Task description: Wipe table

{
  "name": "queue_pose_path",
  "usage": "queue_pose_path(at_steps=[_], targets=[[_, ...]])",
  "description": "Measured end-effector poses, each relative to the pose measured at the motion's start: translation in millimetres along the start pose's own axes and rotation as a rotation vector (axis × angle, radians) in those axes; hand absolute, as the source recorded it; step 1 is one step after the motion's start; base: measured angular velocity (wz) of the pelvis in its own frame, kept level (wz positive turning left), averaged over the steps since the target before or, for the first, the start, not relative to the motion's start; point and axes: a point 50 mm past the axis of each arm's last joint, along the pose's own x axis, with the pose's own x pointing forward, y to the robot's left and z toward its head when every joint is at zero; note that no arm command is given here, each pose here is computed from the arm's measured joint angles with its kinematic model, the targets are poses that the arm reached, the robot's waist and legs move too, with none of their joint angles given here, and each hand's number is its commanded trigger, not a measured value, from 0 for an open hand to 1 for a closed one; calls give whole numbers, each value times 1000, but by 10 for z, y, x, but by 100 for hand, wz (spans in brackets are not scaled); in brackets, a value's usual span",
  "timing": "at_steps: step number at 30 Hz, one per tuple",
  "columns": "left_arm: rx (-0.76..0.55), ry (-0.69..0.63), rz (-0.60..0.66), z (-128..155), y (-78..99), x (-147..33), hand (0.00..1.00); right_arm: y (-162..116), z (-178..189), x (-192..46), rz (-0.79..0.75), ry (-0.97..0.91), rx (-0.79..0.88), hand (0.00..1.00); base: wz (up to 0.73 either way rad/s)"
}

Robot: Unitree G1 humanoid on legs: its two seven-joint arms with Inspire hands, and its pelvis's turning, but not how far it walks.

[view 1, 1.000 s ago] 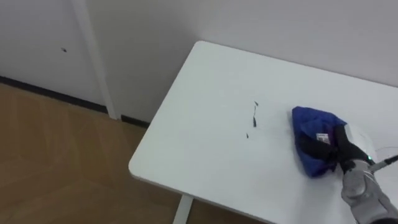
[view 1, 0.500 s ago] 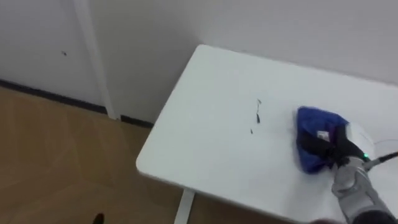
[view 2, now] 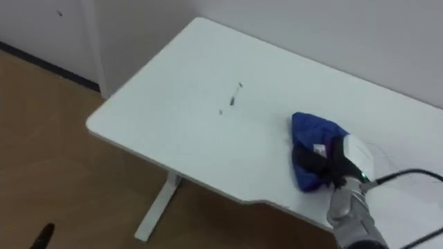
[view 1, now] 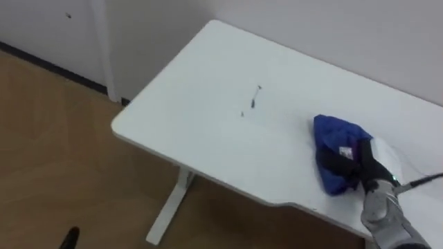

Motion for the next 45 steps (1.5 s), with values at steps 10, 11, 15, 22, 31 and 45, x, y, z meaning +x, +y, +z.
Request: queue_pose_path(at_steps=[10, 11, 15, 22, 31, 45], targets=[[-78, 55, -124, -16, -501, -104, 0, -353, 1096, 323, 34, -237, -121, 100, -40], [-78, 71, -130, -26, -521, -108, 0, -369, 1332, 319, 32, -315, -142, 100, -28], [-104, 125, -112, -152, -490, -135, 0, -302, 1338, 265, 29, -373, -158, 100, 20], [-118, 166, 13, -289, -191, -111, 0, -32, 125, -56, -41, -140, -29, 100, 67], [-122, 71, -20, -18, -300, -55, 0, -195, 248, 133, -54, -31, -16, 100, -29], [-95, 178, -95, -344, -357, -175, 0, -446, 904, 408, -27, -178, -62, 100, 21]])
